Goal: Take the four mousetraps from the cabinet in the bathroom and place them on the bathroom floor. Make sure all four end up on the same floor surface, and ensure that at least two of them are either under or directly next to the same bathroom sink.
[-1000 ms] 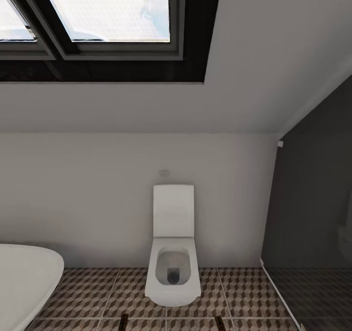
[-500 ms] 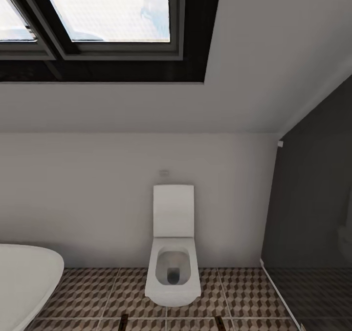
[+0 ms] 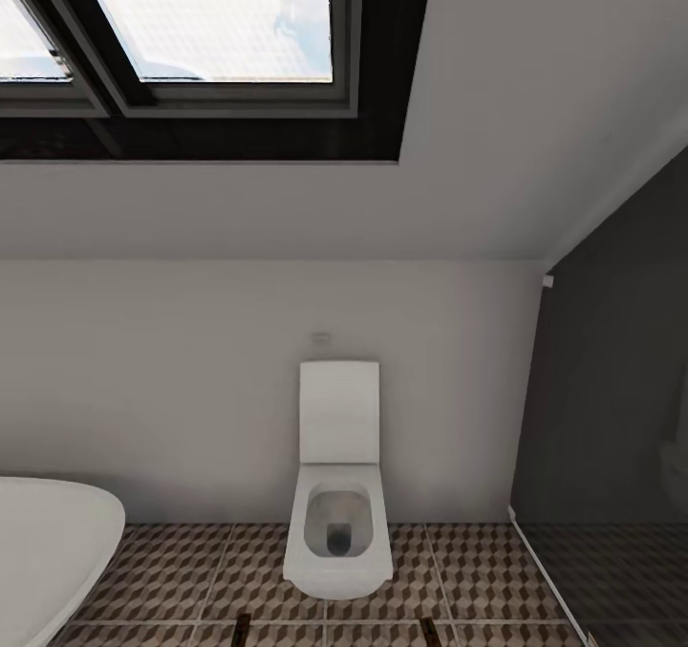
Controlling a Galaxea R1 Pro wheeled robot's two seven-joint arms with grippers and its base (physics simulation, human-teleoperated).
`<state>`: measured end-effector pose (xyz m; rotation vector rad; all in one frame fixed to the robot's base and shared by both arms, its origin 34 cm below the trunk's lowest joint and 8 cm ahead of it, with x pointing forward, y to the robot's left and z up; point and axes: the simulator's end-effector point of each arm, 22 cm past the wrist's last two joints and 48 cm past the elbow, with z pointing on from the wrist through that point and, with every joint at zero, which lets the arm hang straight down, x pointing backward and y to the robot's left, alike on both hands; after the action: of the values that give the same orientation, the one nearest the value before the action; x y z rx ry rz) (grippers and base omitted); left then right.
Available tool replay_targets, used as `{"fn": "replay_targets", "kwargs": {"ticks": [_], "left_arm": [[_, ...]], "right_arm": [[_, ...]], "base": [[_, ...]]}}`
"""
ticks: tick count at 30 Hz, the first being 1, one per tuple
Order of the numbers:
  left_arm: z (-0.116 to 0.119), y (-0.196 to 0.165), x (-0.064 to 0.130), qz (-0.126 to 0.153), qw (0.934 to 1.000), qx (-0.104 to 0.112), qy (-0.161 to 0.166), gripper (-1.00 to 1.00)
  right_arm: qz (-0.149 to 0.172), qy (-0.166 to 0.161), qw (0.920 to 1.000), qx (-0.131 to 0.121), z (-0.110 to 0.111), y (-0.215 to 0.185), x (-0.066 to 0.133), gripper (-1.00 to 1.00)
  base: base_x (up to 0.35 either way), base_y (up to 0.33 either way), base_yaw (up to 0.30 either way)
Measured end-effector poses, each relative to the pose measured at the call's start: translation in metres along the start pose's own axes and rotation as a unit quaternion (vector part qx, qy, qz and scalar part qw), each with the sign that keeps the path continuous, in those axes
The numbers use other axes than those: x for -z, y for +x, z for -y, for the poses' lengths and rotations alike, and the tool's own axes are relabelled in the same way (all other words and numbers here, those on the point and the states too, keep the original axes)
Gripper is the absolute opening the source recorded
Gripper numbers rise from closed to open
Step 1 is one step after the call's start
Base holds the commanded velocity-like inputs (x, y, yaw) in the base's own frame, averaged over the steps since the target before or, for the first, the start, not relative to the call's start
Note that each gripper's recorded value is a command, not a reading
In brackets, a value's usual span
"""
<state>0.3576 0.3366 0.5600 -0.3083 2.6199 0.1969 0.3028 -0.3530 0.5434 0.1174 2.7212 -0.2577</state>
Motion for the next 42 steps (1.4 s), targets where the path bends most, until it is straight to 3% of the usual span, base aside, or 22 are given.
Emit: {"fn": "replay_targets", "kwargs": {"ticks": [7, 14, 42], "left_arm": [[0.000, 0.001, 0.000, -0.001, 1.0000, 0.003, 0.000, 1.00], [0.000, 0.000, 0.000, 0.000, 1.0000, 0.002, 0.000, 1.00], [0.000, -0.001, 0.000, 0.001, 1.0000, 0.003, 0.000, 1.00]], "right_arm": [[0.000, -0.014, 0.9999, -0.001, -0.022, 0.001, 0.002, 1.00], [-0.001, -0.018, 0.9998, -0.003, -0.029, 0.001, 0.003, 1.00], [0.000, -0.020, 0.9998, -0.002, -0.031, 0.001, 0.003, 1.00]], "base": [[0.000, 0.000, 0.000], [0.000, 0.000, 0.000], [0.000, 0.000, 0.000]]}}
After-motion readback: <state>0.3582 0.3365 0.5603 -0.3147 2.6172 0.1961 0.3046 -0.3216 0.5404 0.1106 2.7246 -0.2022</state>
